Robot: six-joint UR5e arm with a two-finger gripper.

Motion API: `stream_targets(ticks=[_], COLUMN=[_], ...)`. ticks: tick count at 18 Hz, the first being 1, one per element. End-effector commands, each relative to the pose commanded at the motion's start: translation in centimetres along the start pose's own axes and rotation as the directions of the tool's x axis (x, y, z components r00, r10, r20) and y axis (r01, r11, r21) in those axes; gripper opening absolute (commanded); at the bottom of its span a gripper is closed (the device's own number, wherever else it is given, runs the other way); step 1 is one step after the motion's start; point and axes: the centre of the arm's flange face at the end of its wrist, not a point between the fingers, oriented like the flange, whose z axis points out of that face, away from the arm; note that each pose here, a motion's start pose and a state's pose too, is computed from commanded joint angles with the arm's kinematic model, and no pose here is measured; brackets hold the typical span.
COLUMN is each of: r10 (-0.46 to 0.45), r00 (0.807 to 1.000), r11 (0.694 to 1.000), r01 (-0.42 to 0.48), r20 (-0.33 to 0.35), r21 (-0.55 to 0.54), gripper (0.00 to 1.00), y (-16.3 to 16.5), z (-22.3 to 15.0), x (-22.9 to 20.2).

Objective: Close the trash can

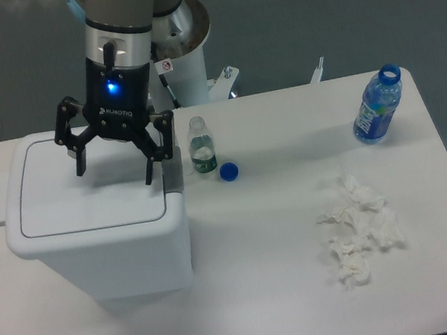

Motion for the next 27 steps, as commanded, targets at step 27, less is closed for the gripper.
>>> stream_targets(ticks=[27], r10=[0.658], r00=[0.743], r11=[0.707], r01=[-0.556], r20=[0.119], r21=[-0.438], gripper=[1.00], y=[10.9], z=[-4.5], x=[-25.6])
